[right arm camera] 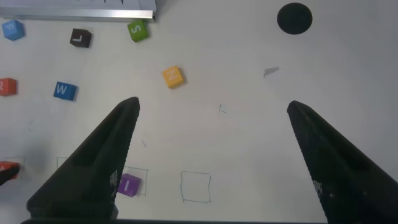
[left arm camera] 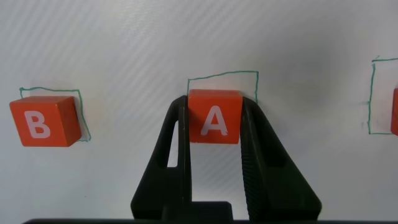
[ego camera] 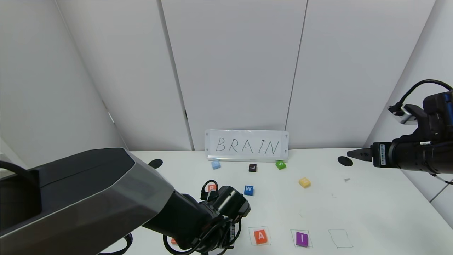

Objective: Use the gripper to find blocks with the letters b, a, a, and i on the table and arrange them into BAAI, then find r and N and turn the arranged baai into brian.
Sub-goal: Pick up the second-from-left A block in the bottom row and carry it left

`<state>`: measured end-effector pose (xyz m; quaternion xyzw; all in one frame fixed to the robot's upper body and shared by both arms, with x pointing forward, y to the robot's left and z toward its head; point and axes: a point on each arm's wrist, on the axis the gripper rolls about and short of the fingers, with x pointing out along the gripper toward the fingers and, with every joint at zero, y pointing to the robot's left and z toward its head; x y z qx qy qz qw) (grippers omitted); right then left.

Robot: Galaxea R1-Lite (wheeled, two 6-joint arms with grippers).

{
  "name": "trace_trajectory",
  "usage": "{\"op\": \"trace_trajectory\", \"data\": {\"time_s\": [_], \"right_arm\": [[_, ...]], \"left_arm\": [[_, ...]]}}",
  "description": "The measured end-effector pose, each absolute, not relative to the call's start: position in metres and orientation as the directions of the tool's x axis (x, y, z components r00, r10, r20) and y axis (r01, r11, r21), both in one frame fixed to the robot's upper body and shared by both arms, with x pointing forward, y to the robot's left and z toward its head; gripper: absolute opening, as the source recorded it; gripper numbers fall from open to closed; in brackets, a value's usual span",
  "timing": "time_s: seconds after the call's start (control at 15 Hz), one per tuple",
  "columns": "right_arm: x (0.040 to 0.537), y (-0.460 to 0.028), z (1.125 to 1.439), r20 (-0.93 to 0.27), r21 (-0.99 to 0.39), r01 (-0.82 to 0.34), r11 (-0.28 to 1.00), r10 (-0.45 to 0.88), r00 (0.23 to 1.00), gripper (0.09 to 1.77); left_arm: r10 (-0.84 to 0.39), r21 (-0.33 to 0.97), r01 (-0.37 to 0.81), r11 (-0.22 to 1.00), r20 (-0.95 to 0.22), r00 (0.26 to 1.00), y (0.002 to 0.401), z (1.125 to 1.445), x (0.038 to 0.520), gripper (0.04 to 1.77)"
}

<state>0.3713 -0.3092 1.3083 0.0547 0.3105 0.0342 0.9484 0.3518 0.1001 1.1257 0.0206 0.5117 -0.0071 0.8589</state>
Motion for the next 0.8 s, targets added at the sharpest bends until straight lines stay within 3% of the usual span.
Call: {"op": "trace_trajectory", "data": {"time_s": [0.47,0.8], "right_arm": [[0.372,-0.31,1.308,-0.586,0.125,-0.027,0.992,0.096,0.805,1.71],[0.372,-0.31,1.308,-0.586,0.125,-0.026,0.992,0.095,0.805,1.71]], "left_arm": [[-0.001,0.016,0.032,0.999,-0.871,0.491,0.1,1.133,0.353,0.52],[-0.02,0.002,0.04,0.999,-0.847,0.532,0.109,1.163,0.355,0.52]]}}
